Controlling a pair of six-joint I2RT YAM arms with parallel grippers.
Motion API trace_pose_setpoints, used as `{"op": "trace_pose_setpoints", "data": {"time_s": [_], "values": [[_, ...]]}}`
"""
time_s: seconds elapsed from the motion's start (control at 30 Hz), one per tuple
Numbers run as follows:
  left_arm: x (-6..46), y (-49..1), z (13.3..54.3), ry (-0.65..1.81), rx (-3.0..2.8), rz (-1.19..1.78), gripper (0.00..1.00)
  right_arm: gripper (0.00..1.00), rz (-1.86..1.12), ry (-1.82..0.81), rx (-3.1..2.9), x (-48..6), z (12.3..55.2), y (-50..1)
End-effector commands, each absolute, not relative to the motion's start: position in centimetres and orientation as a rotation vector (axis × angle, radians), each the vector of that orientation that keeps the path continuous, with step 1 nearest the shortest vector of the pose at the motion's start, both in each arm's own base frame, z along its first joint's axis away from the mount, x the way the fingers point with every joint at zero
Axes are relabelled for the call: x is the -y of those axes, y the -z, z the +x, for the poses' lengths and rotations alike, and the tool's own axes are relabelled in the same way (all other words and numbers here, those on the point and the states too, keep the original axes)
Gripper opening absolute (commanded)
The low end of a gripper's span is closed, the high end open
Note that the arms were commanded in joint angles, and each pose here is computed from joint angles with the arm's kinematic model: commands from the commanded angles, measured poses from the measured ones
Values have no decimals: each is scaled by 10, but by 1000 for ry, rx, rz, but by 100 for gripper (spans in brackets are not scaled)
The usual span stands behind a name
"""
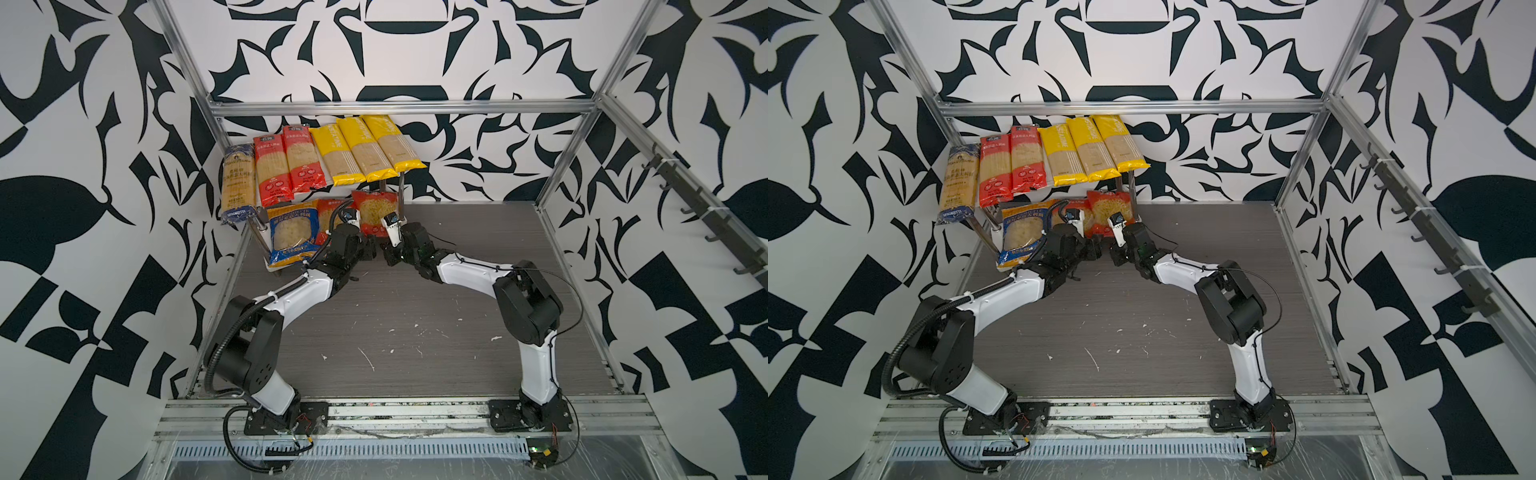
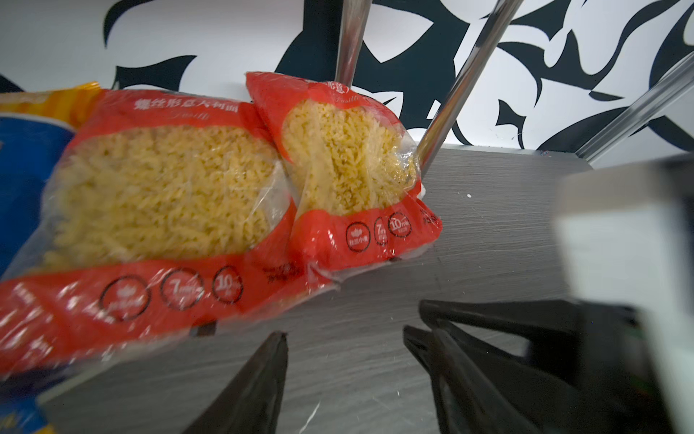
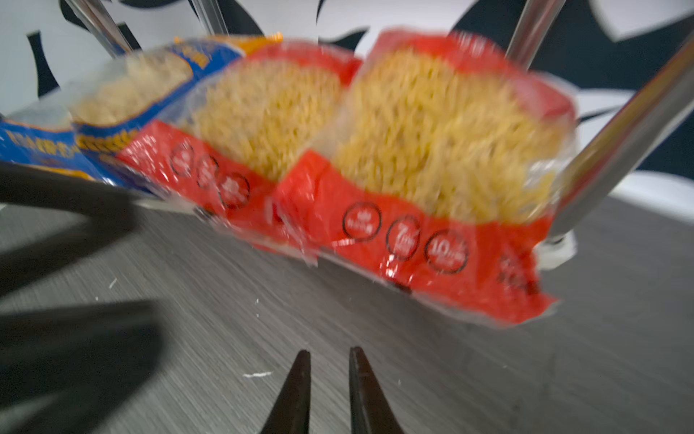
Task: Arrange pasta packages on shelves
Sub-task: Rotate the pasta bag at the shelf.
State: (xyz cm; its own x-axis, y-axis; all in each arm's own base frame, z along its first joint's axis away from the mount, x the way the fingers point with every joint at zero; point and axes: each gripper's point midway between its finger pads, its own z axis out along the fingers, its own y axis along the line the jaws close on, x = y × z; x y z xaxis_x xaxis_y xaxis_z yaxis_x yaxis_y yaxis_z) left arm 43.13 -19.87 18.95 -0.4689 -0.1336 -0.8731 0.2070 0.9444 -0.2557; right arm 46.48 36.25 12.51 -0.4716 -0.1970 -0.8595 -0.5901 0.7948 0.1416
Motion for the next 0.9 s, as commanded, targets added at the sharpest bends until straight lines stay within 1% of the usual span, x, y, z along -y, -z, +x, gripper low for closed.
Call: {"op": "trace_pose_setpoints", "data": {"time_s": [0.0,0.27,0.4,0.47,0.53,0.67,0.77,0.87], "values": [[187,-196,420,392,-2009,-9,63,22,-515,-592,-2031,-360,485,-144],[170,-184,390,383,-2039,-63,64,23,-510,-452,-2011,-349,526,-154],[160,-179,374,368,-2052,-83,63,23,-507,-396,-2000,-344,533,-160],[155,-174,368,355,-2066,-87,63,23,-520,-413,-2023,-344,526,-157],[149,-181,360,350,-2048,-94,64,23,-540,-441,-2035,-347,513,-155],[137,-175,346,313,-2062,-99,64,24,-568,-468,-2057,-341,477,-150],[125,-175,333,284,-2055,-114,64,25,-537,-480,-2049,-327,455,-163],[110,-176,320,245,-2027,-139,64,25,-452,-453,-2037,-301,435,-175]]}}
